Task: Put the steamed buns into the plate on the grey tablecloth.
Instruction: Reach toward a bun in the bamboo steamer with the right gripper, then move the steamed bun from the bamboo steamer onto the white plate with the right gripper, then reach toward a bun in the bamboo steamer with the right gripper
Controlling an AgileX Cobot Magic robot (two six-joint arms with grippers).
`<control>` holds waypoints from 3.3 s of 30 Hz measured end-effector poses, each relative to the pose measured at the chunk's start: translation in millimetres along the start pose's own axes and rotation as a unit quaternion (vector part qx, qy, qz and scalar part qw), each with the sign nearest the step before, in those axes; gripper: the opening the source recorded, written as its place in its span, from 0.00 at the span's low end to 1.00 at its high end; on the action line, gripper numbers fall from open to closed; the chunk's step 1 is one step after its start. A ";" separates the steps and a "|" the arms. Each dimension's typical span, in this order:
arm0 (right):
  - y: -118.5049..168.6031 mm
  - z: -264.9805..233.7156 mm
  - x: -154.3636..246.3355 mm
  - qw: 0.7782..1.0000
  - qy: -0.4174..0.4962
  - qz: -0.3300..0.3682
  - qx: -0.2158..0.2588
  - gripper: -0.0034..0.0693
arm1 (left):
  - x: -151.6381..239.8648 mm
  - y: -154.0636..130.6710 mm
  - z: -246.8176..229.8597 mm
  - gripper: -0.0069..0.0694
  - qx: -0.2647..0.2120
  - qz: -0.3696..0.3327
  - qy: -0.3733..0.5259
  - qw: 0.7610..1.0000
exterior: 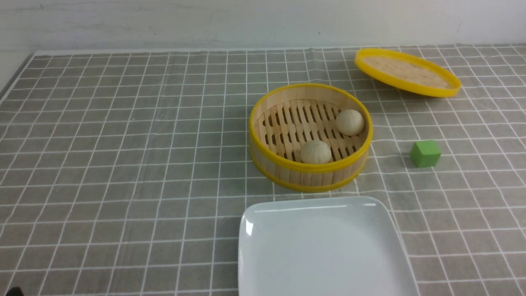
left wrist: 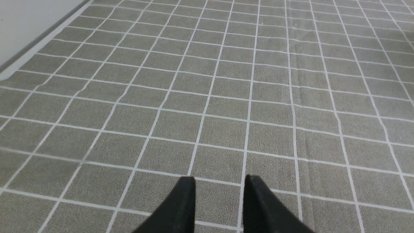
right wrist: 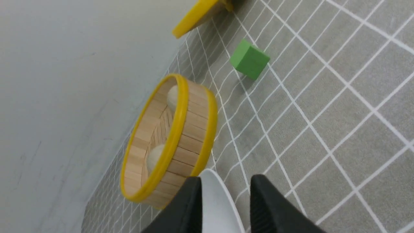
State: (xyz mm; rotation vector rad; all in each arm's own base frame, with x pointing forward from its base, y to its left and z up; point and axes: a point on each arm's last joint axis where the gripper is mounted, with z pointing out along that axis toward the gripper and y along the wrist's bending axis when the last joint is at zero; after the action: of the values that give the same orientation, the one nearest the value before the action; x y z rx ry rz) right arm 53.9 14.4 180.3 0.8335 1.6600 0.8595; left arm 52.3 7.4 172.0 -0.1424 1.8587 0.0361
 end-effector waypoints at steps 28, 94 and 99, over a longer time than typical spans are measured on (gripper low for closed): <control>146.2 193.5 -58.2 0.843 0.376 -0.369 0.113 0.39 | 0.0 0.0 0.0 0.41 0.000 0.000 0.000 1.000; 154.6 208.4 86.7 0.607 0.609 -0.500 0.103 0.82 | 0.0 0.0 0.0 0.41 0.000 0.000 0.000 1.000; 200.2 230.3 65.9 0.621 0.536 -0.567 0.078 0.89 | 0.0 0.0 0.0 0.41 0.000 0.000 0.000 1.000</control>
State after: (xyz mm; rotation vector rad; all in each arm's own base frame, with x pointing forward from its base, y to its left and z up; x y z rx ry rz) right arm 284.9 202.0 274.9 -0.9539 2.7168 0.1746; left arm 52.3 7.4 172.0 -0.1424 1.8583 0.0360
